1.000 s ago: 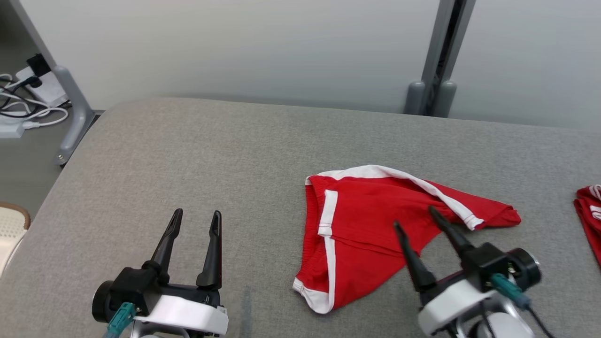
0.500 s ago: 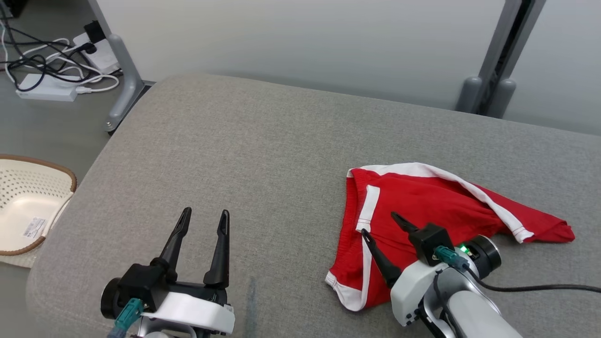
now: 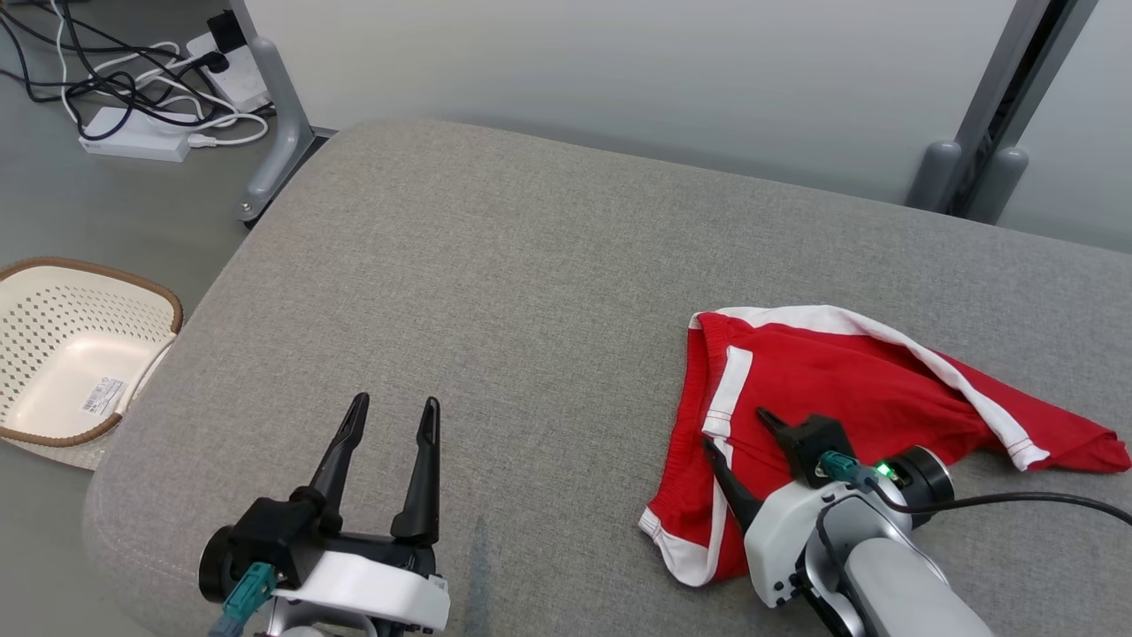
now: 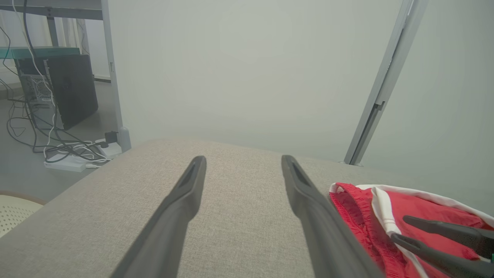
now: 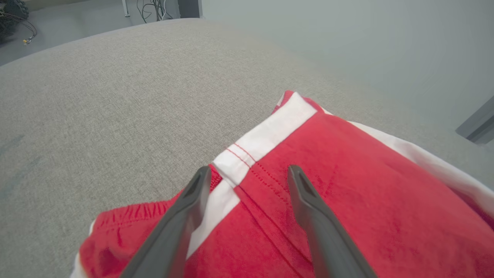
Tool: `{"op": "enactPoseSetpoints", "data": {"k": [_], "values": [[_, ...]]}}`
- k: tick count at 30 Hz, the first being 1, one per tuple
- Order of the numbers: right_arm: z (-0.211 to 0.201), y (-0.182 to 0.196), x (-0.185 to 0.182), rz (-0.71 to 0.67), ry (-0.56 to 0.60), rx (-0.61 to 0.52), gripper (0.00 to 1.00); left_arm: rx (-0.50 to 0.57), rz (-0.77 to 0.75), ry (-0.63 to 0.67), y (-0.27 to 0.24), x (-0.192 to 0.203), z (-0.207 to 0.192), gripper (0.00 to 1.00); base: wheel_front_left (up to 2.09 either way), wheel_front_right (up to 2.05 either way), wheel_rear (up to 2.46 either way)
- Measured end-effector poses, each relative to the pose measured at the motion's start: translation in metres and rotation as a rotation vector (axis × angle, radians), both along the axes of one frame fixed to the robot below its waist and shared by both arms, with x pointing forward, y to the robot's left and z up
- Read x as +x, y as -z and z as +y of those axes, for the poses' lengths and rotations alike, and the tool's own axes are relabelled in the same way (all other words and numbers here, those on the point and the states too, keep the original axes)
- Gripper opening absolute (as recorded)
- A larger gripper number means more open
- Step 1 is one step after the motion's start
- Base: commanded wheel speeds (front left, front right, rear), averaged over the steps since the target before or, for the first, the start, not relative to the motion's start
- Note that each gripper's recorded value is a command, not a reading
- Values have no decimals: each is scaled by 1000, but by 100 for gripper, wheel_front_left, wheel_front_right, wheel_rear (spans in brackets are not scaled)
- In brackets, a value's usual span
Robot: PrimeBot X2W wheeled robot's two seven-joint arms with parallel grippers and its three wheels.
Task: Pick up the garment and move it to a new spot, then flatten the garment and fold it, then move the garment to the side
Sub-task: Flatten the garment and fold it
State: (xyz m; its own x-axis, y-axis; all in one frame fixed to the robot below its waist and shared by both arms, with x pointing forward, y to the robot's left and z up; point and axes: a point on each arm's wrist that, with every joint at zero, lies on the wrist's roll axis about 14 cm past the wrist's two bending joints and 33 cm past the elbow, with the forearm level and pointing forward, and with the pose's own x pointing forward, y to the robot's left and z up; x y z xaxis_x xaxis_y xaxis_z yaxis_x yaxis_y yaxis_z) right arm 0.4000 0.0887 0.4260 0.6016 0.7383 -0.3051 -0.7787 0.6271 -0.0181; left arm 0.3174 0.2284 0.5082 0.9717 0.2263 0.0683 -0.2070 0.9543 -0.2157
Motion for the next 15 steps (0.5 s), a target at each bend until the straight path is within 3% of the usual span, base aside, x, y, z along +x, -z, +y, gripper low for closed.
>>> {"op": "enactPoseSetpoints", "data": {"k": [9,10,11,12,15], "values": [[4,5,3,29,-6,-1,97,-8,1,11,0,4,-4,100,0,0,0],[4,5,3,34,-6,-1,47,-7,-1,13,-1,5,-4,100,0,0,0],[4,6,4,38,-3,2,13,-7,-4,14,-1,6,-5,100,0,0,0],[4,5,5,41,0,8,0,-6,-5,16,-2,7,-5,100,0,0,0],[5,4,6,45,3,19,0,-6,-5,17,-2,7,-5,100,0,0,0]]}}
